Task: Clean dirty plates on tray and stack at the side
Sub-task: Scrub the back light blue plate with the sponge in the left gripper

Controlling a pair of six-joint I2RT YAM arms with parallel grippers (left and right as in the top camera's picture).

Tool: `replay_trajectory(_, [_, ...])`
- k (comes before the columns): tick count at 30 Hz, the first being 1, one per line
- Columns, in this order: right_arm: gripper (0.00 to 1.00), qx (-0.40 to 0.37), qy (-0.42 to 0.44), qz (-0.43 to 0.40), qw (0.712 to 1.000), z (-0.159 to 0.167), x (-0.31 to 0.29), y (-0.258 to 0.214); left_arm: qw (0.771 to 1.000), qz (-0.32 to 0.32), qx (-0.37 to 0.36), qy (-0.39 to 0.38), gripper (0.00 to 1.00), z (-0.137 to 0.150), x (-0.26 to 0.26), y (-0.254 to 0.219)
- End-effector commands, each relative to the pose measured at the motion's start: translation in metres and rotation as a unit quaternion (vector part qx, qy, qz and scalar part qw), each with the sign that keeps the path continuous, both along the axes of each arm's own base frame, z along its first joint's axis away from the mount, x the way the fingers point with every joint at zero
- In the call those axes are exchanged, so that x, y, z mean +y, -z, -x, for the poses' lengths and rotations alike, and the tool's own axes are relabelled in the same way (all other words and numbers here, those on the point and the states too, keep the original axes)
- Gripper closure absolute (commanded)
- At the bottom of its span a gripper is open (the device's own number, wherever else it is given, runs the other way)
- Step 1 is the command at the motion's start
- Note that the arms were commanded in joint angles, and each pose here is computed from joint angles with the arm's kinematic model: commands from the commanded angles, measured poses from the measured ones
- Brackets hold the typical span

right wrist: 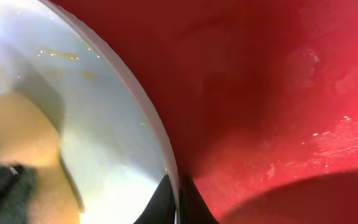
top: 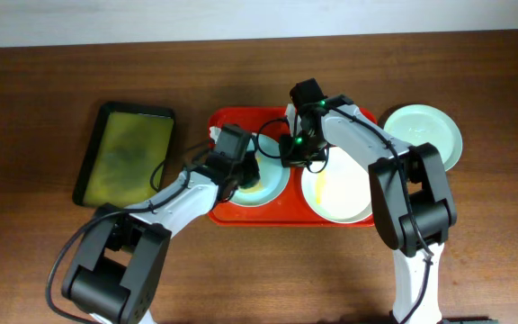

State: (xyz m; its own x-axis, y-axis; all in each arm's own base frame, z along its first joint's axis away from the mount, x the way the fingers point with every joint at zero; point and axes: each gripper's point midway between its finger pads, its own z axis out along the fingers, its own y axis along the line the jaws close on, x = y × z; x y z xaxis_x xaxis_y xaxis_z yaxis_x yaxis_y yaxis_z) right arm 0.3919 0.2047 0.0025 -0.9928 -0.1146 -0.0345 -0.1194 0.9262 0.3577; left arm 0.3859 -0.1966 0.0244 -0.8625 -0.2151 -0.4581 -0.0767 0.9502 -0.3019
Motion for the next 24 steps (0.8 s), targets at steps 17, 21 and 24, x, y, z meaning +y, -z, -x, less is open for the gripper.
replay_trajectory(17, [0.96, 0.043, 0.007, 0.053, 0.998, 0.023, -0.015, 0.040, 0.996, -0.025, -0.067, -0.055, 1.00, -0.048, 0.005, 0.011])
replay_trajectory(21, [0.96, 0.042, 0.007, 0.053, 0.998, 0.022, -0.015, 0.040, 0.989, -0.133, -0.055, -0.035, 1.00, -0.047, 0.050, 0.025])
replay_trajectory(24, [0.96, 0.042, 0.007, 0.053, 0.998, 0.022, -0.015, 0.040, 0.978, -0.190, -0.061, -0.060, 1.00, -0.044, 0.078, 0.006])
